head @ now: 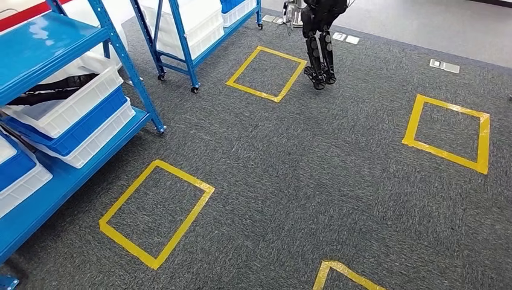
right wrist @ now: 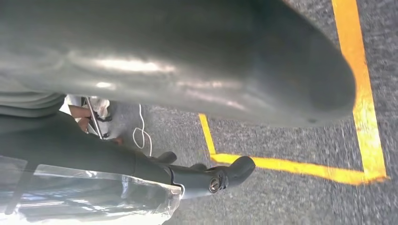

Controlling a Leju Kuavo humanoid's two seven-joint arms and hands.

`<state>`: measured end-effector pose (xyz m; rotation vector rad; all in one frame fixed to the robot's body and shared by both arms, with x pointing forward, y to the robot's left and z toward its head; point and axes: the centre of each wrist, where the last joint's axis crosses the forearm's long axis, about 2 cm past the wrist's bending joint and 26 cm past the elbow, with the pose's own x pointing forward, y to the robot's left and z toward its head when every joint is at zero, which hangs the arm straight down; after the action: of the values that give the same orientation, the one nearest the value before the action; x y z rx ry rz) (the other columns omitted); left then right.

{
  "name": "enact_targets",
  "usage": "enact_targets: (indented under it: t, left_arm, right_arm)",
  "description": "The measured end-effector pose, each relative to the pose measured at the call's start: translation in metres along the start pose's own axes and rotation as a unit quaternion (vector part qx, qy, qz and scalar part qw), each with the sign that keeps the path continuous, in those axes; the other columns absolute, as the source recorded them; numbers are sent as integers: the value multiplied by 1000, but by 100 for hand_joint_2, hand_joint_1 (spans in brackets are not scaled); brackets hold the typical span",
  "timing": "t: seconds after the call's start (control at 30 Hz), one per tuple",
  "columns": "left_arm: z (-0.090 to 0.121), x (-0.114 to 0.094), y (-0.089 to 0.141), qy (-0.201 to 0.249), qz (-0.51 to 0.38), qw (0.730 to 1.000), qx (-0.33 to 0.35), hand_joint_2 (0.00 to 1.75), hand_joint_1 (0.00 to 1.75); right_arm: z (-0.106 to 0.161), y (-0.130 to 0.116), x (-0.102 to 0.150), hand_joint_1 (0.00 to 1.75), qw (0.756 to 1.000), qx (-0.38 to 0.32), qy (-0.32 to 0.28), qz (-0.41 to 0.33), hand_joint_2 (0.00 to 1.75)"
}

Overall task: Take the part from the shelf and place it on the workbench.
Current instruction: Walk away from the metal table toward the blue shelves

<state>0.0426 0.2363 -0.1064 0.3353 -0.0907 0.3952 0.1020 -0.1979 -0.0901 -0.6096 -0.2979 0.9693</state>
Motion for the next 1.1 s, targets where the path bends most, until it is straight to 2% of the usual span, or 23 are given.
enact_targets:
  t: [0.23, 0.47, 0.73, 0.93, 1.1]
  left_arm:
    - [-1, 2, 2, -60, -10, 998, 0, 0, 0]
    - [-3, 2, 5, -66, -12, 998, 3, 0, 0]
    - [-4, 1, 8, -69, -10, 997, -20, 0, 0]
    - [-5, 3, 8, -111, -20, 992, -60, 0, 0]
    - [-7, 8, 11, -135, -6, 989, -66, 0, 0]
  right_arm:
    - [0, 1, -5, 0, 999, -2, 9, -34, 0]
    - [-2, 6, -18, 0, 999, 3, 27, -42, 0]
    - [-2, 7, -19, 0, 998, 2, 33, -60, 0]
    - [1, 16, -33, 0, 993, 3, 54, -107, 0]
    - [1, 18, -38, 0, 989, 2, 67, -130, 0]
